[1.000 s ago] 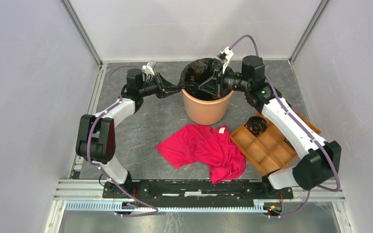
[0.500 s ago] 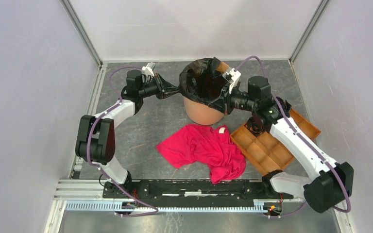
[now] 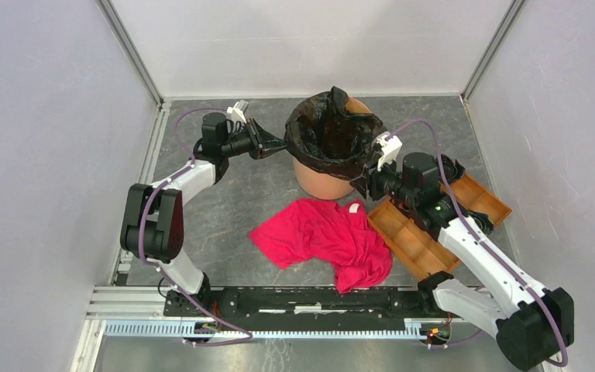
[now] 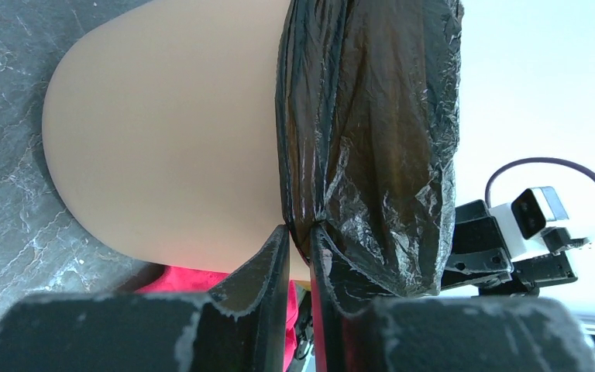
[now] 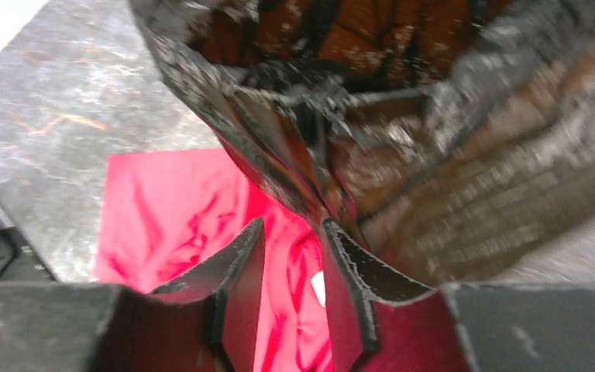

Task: Put the trash bags into the trash bin

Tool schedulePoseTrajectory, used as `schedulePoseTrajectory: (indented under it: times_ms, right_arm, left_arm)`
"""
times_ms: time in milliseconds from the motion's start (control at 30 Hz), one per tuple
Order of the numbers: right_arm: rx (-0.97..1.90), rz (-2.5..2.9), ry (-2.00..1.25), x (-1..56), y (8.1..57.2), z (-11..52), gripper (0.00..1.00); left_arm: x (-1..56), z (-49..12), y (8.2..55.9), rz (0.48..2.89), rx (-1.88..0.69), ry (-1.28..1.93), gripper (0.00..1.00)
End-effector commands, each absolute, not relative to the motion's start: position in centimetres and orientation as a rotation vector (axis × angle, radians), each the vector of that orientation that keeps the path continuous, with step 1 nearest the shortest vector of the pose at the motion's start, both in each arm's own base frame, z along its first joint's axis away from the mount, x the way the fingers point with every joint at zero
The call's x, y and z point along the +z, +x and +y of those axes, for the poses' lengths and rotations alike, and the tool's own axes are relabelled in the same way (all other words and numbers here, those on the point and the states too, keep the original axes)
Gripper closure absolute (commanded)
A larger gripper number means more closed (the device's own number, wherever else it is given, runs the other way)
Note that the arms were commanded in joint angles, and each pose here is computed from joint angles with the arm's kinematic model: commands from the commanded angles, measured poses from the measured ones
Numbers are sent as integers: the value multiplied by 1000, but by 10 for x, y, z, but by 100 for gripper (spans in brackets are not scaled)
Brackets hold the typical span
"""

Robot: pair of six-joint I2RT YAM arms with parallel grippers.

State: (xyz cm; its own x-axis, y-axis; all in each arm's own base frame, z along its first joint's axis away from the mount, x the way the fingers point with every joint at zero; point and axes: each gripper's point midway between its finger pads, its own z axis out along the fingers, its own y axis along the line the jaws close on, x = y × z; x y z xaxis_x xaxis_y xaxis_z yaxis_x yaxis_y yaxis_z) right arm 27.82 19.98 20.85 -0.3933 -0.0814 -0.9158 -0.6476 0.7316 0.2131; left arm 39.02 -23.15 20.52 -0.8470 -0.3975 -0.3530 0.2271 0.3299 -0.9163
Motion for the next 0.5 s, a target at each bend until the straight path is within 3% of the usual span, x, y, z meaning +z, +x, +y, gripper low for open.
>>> schedulePoseTrajectory:
  times_ms: [0,267,467]
  right_arm:
    - [507,1866,-485,218,285,172,58]
    - [191,1929,-366,234,286,115,28]
    - [402,1826,-335,284,295,132,15]
  left_arm:
    - [219,-236,384,2041,-1605,-116,78]
    - [215,-236,385,2048,-1601,-127,78]
    - [217,-236,384,2044,-1603,-120,78]
